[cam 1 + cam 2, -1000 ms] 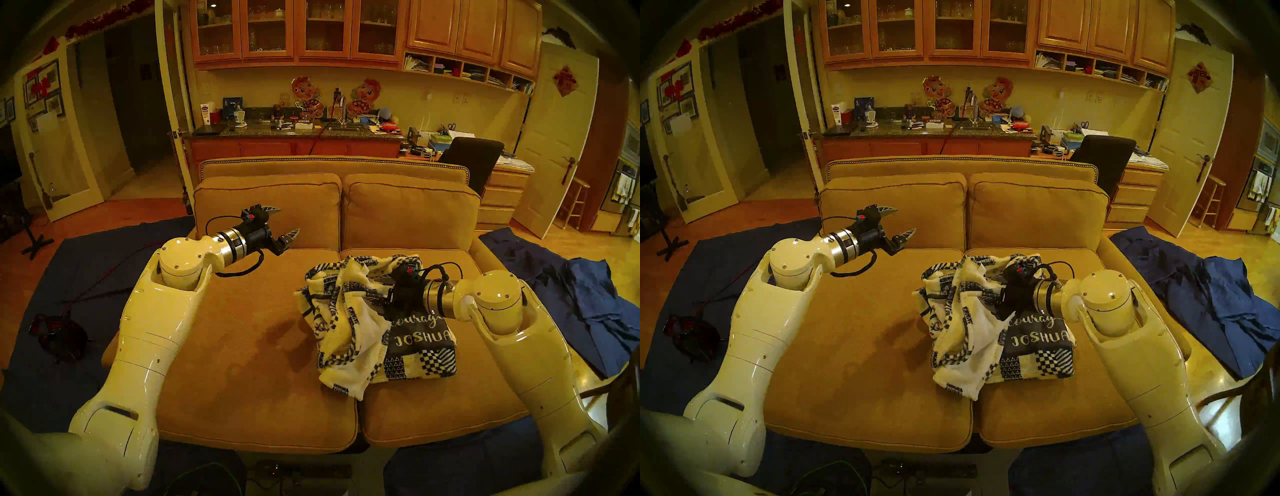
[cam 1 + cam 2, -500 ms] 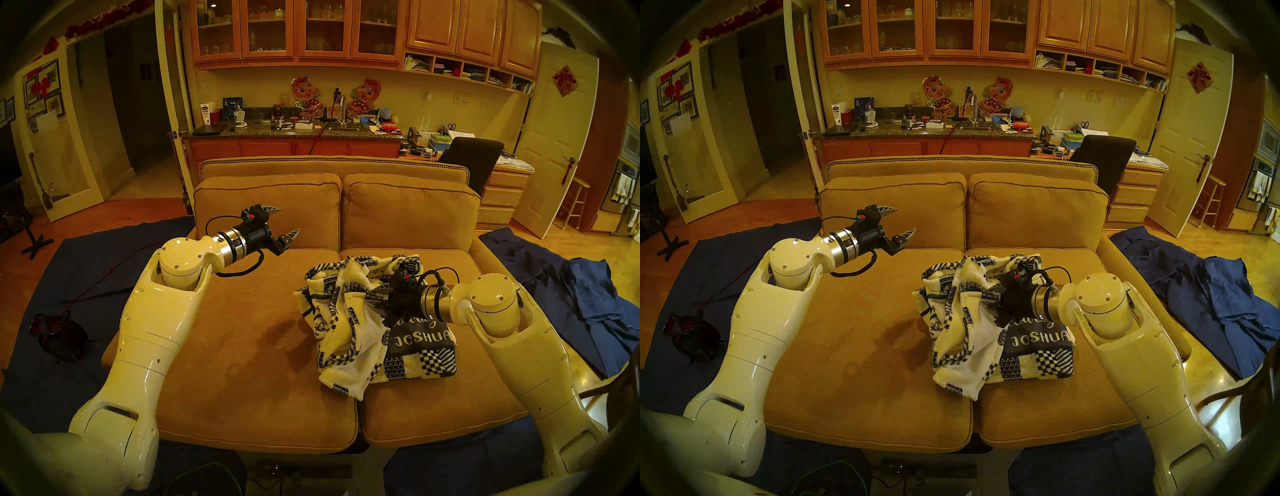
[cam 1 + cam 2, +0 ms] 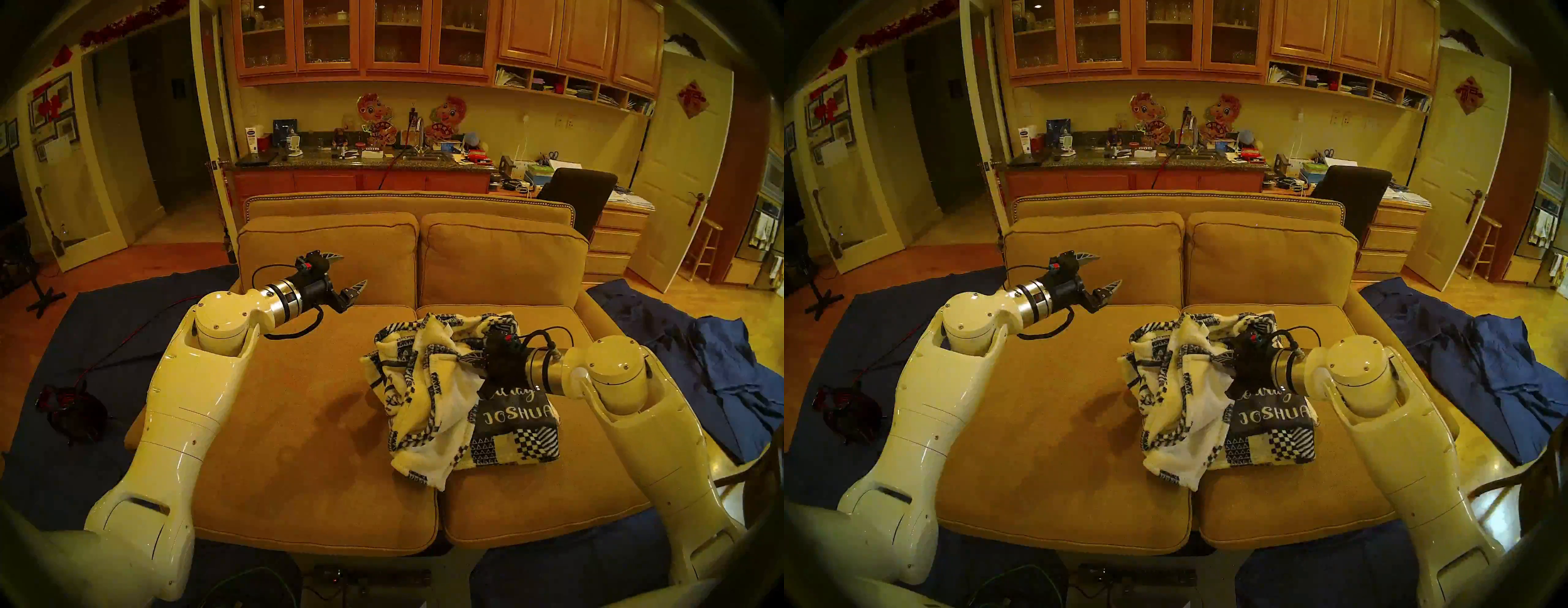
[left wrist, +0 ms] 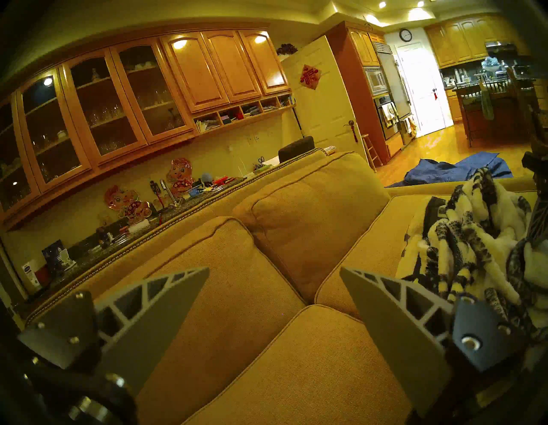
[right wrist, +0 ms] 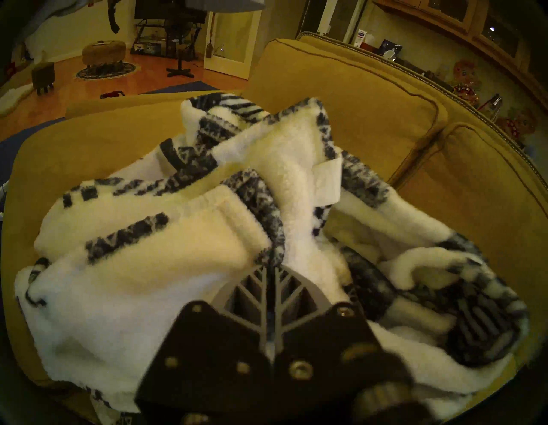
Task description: Fold the blanket in half twice
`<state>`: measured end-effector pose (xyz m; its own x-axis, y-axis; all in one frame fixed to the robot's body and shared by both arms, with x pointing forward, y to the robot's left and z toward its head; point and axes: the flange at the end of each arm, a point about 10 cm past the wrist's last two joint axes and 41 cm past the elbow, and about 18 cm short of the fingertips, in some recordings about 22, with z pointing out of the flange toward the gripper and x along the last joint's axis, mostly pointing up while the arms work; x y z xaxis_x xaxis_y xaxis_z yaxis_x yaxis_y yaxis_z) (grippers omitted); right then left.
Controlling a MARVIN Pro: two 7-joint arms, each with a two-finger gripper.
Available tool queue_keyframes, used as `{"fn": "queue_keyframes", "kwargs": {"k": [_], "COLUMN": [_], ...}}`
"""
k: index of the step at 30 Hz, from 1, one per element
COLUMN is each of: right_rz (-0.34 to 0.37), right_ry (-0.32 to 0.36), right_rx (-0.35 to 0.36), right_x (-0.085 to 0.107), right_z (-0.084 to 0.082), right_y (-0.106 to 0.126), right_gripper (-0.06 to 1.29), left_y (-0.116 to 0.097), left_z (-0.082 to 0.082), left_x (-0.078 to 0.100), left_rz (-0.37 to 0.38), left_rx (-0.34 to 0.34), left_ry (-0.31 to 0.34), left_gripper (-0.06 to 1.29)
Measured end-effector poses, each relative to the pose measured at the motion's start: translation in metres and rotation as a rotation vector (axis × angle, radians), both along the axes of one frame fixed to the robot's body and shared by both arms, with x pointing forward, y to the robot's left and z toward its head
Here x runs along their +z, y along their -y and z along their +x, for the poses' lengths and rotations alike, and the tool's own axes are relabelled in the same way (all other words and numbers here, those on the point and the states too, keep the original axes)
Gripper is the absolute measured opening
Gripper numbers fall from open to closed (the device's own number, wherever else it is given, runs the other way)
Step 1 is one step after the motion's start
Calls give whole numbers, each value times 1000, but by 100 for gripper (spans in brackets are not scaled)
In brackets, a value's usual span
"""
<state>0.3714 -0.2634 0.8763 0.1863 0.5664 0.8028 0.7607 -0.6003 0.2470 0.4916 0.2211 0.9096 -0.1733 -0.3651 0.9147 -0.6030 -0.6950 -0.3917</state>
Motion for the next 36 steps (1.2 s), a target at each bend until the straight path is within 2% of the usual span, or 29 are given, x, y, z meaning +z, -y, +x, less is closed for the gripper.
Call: {"fn": "queue_keyframes", "kwargs": {"k": [5,9,19,22,30,36], "right_rz": [3,2,-2,-3,-11,-28], "right_ry": [-5,-40,-152,-159,-177,-168], "right_rx": [-10,-26,-79,-84,-150,-202], "right_x": [9,12,-3,-4,-13,-30], "right_z": [-12,-24,-54,-56,-80,-102], "right_y": [16,33,66,68,90,104], "right_gripper": [-4,-4,-4,-4,-4,-4], "left_y": [0,0,0,0,0,0], "left_z": [0,0,0,0,0,0], "left_x": [0,0,0,0,0,0], "left_rz": [0,0,-1,-1,-1,-1], "left_rx": [0,0,0,0,0,0], "left_ry": [0,0,0,0,0,0], "left_gripper": [119,119,119,119,119,119]}}
